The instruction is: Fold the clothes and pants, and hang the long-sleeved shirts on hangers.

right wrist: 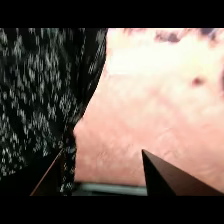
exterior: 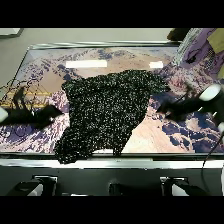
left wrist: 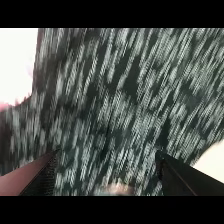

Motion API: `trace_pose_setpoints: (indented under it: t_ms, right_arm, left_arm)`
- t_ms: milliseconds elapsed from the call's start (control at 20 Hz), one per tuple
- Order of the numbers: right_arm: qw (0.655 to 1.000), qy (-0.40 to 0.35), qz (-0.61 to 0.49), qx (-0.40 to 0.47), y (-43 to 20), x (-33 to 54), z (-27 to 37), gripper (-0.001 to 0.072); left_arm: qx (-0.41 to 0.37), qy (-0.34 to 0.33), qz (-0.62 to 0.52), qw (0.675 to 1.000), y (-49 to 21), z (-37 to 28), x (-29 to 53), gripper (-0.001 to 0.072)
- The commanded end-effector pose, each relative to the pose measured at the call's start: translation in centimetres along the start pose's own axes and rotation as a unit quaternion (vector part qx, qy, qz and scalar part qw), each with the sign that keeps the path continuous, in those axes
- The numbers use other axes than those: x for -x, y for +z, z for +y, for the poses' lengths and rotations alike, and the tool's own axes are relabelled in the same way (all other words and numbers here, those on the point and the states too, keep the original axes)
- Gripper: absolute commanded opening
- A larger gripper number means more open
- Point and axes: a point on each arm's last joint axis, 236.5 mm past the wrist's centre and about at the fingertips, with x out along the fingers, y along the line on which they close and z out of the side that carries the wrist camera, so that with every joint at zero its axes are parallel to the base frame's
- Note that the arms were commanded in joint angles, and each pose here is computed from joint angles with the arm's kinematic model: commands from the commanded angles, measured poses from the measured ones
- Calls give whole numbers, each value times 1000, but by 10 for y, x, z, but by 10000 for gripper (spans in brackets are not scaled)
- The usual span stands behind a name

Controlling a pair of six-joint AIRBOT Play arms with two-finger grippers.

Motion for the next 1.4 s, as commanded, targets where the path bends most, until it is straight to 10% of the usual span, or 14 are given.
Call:
trace_pose_setpoints:
  t_ms: [0,450,650,1350]
  right_arm:
    - [998,25,47,-43,-87,-67,12,568]
    - [993,74,22,-92,-112,-145,65,533]
    - [994,67,34,-76,-117,-149,62,30]
    - [995,36,84,-29,-157,-106,55,30]
  left_arm:
    - [29,12,46,998,-73,29,-16,689]
    - [33,35,97,994,-120,48,-40,689]
    - [43,35,91,994,-121,56,-51,689]
    - [62,23,123,990,-162,38,-139,626]
